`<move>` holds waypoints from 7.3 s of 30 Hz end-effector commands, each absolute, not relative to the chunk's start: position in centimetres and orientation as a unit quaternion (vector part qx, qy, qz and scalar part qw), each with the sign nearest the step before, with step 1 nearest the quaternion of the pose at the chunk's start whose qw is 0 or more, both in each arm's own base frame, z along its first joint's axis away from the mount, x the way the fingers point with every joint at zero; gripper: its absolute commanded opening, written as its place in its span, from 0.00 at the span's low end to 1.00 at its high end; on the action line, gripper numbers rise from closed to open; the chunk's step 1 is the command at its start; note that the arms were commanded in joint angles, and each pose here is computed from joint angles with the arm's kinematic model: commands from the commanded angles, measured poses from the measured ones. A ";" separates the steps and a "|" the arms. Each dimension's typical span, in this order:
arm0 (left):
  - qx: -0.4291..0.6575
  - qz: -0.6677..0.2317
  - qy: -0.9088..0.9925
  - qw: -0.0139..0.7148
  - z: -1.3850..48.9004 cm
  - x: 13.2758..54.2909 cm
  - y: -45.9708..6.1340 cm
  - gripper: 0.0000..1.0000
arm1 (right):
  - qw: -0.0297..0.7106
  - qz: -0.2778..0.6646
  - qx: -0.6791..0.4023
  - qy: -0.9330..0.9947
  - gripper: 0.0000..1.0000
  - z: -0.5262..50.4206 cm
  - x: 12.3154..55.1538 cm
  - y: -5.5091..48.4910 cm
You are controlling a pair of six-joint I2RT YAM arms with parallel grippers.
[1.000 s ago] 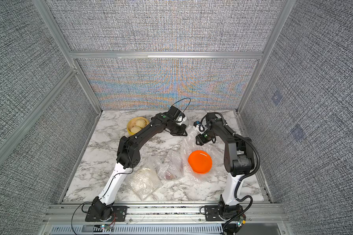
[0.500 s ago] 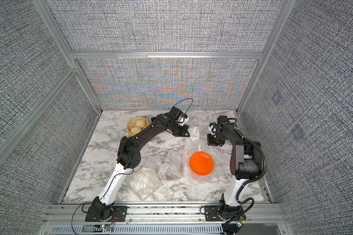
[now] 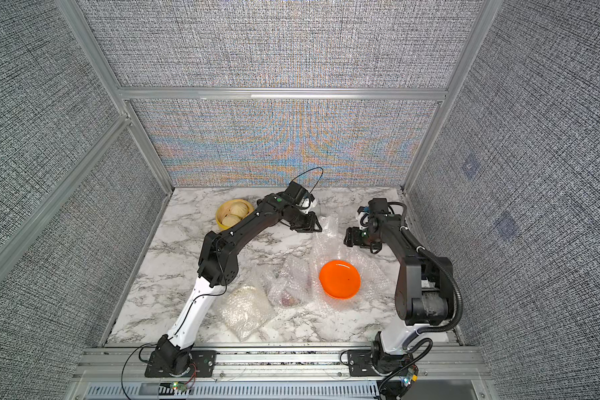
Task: Unpack dinner plates from bubble wrap
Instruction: Unwrap the bubble wrap at the center of the board, then pick up the plate from the bubble wrap, then place the plate at the corner of the board, then move the bubble wrap to the center of the board.
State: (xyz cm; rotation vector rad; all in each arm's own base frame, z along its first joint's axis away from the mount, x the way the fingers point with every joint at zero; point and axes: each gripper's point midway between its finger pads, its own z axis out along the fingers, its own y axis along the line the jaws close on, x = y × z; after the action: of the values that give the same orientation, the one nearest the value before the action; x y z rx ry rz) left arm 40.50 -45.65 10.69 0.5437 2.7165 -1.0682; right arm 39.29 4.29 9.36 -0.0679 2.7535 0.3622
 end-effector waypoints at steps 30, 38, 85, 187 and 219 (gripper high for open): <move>0.131 -0.340 0.928 0.082 9.9 42.4 -42.4 0.49 | 0.211 0.168 0.078 0.960 0.73 11.3 37.0 2.2; 0.138 -0.262 0.952 0.077 11.0 41.4 -39.3 0.86 | 0.035 0.223 0.039 0.973 0.77 10.8 30.9 7.9; 0.122 -0.226 0.966 0.022 7.5 38.3 -38.2 0.82 | 0.045 0.251 0.253 0.933 0.52 3.7 25.3 6.7; 0.126 -0.330 0.935 0.035 9.1 40.0 -45.9 1.00 | 0.226 0.315 0.240 0.890 0.71 15.8 39.6 1.1; 0.093 -0.207 0.969 0.101 17.6 33.1 -29.7 1.00 | 0.118 0.213 0.341 0.908 0.73 8.5 30.8 -2.6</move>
State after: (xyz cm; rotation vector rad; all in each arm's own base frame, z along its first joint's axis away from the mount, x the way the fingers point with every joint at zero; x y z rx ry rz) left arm 32.85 -29.69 17.06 0.2676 2.8944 -0.6044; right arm 32.13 -3.87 7.05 1.0598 2.6133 0.6311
